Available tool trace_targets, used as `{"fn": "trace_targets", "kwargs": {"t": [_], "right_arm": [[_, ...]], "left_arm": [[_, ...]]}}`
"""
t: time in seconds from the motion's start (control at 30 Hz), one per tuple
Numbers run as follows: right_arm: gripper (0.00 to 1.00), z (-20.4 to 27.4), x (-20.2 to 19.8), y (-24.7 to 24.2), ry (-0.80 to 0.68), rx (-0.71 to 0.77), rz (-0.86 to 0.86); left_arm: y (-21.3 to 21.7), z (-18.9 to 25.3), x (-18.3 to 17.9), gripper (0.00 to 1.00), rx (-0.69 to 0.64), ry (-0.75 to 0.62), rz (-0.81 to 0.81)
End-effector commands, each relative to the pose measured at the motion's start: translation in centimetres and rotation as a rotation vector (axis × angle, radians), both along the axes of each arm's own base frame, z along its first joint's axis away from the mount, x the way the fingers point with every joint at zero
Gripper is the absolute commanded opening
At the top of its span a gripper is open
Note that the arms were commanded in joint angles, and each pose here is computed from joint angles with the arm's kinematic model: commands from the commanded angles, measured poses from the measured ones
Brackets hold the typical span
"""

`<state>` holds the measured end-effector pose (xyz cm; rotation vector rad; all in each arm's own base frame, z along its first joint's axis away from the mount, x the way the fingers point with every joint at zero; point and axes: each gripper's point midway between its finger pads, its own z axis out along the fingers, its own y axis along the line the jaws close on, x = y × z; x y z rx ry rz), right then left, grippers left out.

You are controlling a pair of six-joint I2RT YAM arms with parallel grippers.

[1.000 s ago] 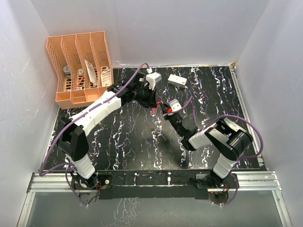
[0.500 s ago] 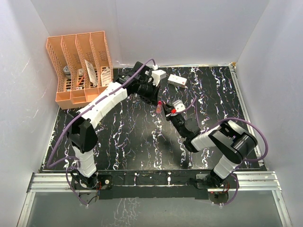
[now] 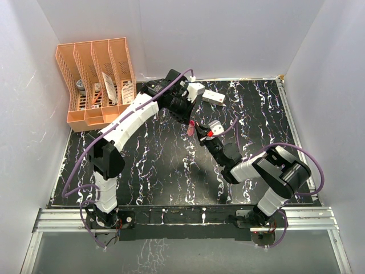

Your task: Put the keys on the keyring

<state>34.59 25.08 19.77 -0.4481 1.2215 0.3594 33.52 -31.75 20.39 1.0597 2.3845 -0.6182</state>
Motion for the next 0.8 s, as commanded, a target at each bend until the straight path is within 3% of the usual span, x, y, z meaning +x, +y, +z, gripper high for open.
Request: {"fn": "trace_targets", "kwargs": {"t": [0.0,0.13,0.77], "right_arm": [[0.11,5.5,-0.1,0.4,-0.135,0.128,0.019],[0.27,5.2,0.1,0.6,-0.115,0.129,0.022],[0.36,3.2,-0.9,0.9,-0.037,0.116,0.069]], "left_arm": [[0.8,1.3,0.0,0.00,0.039,-0.036,0.001],[1.1,1.6,0.1,0.00,0.061,-0.039,0.001],[1.5,2.5,1.1,0.00,0.087,-0.088,0.018]]}}
